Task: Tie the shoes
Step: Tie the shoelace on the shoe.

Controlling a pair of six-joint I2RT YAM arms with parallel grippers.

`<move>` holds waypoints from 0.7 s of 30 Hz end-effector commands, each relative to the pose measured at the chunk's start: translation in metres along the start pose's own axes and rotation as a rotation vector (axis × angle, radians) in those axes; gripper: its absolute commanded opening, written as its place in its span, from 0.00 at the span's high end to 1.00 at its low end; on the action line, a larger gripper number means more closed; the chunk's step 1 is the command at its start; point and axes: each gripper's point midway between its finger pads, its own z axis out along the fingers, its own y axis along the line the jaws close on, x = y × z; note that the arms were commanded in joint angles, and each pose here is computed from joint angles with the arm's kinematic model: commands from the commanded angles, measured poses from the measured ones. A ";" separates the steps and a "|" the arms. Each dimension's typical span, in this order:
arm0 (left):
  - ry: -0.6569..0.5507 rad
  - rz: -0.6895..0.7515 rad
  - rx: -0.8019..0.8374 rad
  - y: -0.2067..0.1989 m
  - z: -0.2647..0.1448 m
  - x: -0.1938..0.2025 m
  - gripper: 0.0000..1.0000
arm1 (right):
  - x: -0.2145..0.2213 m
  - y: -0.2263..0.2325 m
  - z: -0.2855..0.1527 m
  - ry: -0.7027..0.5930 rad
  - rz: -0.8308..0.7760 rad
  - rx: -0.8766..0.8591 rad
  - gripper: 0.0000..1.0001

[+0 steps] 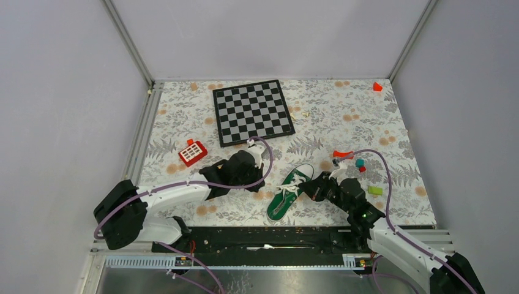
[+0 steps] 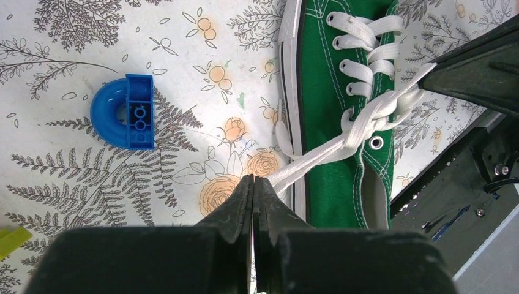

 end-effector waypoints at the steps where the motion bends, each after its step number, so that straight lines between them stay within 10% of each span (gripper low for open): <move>1: -0.052 -0.007 -0.011 0.002 -0.005 -0.013 1.00 | -0.008 0.011 0.000 -0.031 -0.017 -0.044 1.00; 21: -0.073 -0.034 0.068 -0.013 -0.011 -0.018 1.00 | -0.004 0.013 0.003 -0.003 -0.019 -0.054 1.00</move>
